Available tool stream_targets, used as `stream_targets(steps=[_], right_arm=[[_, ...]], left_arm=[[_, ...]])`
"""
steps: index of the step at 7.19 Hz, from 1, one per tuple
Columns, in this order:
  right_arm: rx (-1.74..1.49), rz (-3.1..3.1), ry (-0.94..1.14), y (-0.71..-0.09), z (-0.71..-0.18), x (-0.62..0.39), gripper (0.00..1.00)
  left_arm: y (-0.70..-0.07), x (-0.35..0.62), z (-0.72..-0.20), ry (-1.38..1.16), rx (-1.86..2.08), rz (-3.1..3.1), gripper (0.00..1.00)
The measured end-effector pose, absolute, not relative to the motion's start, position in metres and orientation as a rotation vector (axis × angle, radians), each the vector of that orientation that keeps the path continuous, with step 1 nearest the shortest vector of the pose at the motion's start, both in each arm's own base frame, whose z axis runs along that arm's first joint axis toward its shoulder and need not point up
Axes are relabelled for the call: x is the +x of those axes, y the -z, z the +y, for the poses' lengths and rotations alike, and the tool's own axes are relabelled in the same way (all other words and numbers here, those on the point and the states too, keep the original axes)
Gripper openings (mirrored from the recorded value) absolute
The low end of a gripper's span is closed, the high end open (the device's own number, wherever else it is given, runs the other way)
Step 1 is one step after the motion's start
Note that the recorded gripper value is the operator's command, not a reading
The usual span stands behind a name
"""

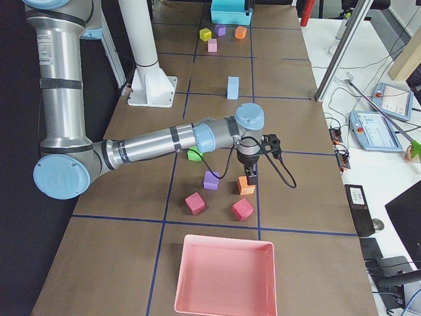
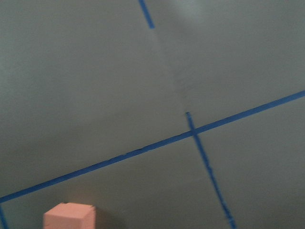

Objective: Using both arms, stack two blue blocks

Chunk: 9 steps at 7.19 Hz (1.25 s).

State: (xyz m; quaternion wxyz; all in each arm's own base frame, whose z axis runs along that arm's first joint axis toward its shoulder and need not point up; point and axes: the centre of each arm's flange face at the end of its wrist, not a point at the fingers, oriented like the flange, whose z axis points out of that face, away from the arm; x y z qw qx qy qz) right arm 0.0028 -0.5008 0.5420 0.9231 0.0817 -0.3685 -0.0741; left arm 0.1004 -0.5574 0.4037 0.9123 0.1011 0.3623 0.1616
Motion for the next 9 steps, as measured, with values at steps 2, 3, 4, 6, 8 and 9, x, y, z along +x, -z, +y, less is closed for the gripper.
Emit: stream_targets(steps=[2, 3, 4, 6, 8, 9], right_arm=[[0.120, -0.765, 0.193, -0.572, -0.490, 0.034, 1.00], [0.103, -0.779, 0.201, -0.581, -0.485, 0.039, 1.00], [0.093, -0.786, 0.203, -0.588, -0.481, 0.041, 1.00], [0.083, -0.789, 0.198, -0.593, -0.475, 0.042, 1.00], [0.085, -0.787, 0.193, -0.591, -0.476, 0.043, 1.00], [0.086, -0.786, 0.193, -0.590, -0.476, 0.043, 1.00]], left_arm=[[-0.502, 0.003, -0.558, -0.336, 0.175, 0.802, 1.00], [-0.535, -0.020, -0.549, -0.302, 0.145, 0.814, 1.00], [-0.558, -0.034, -0.539, -0.272, 0.119, 0.819, 1.00], [-0.577, -0.048, -0.526, -0.246, 0.099, 0.804, 1.00], [-0.585, -0.053, -0.522, -0.236, 0.087, 0.771, 1.00], [-0.588, -0.054, -0.522, -0.235, 0.084, 0.766, 1.00]])
